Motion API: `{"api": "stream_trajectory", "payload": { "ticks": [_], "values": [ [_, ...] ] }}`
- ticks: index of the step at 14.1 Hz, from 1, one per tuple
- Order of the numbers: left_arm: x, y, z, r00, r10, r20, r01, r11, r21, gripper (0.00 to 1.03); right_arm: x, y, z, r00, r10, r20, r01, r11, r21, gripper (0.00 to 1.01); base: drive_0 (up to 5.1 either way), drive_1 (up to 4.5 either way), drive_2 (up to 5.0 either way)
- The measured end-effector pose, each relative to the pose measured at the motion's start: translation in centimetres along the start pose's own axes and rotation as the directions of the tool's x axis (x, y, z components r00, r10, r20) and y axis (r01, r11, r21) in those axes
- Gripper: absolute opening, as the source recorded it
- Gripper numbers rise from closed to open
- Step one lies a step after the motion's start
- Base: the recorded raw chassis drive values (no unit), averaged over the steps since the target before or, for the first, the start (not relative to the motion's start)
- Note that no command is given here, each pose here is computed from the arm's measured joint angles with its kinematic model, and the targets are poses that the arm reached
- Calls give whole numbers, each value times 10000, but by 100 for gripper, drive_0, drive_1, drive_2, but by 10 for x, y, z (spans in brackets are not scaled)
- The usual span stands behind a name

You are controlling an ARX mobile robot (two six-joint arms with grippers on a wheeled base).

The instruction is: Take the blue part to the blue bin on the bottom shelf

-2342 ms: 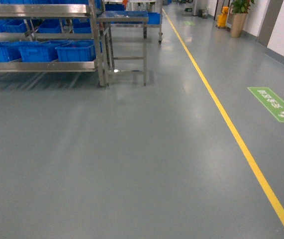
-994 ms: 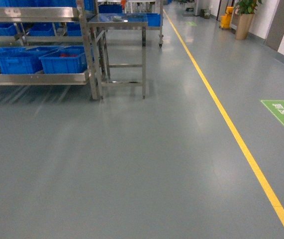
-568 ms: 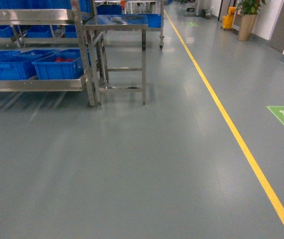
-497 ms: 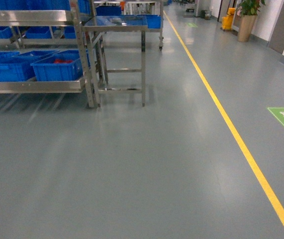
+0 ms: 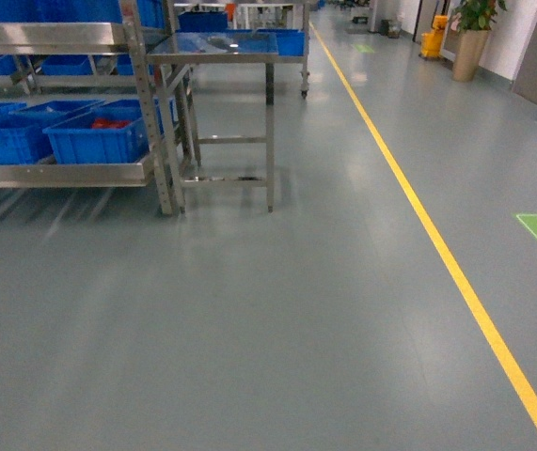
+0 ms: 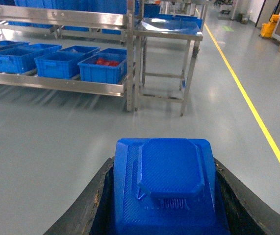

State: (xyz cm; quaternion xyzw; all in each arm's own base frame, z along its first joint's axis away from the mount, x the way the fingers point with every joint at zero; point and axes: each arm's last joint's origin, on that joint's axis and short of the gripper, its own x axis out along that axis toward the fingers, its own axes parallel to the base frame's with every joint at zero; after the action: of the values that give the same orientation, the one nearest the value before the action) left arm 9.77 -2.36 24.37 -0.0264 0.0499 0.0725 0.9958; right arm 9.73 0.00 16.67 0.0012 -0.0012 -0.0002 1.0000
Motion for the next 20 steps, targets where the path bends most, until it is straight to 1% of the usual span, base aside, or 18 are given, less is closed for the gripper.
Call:
{"api": "stream_trajectory", "payload": {
  "ticks": [20],
  "values": [
    [0,0,0,10000,15,4,-15,10000,-4,43,0,0,0,10000,4,-8,-4,10000,0,98,-2,416,-420]
  ]
}}
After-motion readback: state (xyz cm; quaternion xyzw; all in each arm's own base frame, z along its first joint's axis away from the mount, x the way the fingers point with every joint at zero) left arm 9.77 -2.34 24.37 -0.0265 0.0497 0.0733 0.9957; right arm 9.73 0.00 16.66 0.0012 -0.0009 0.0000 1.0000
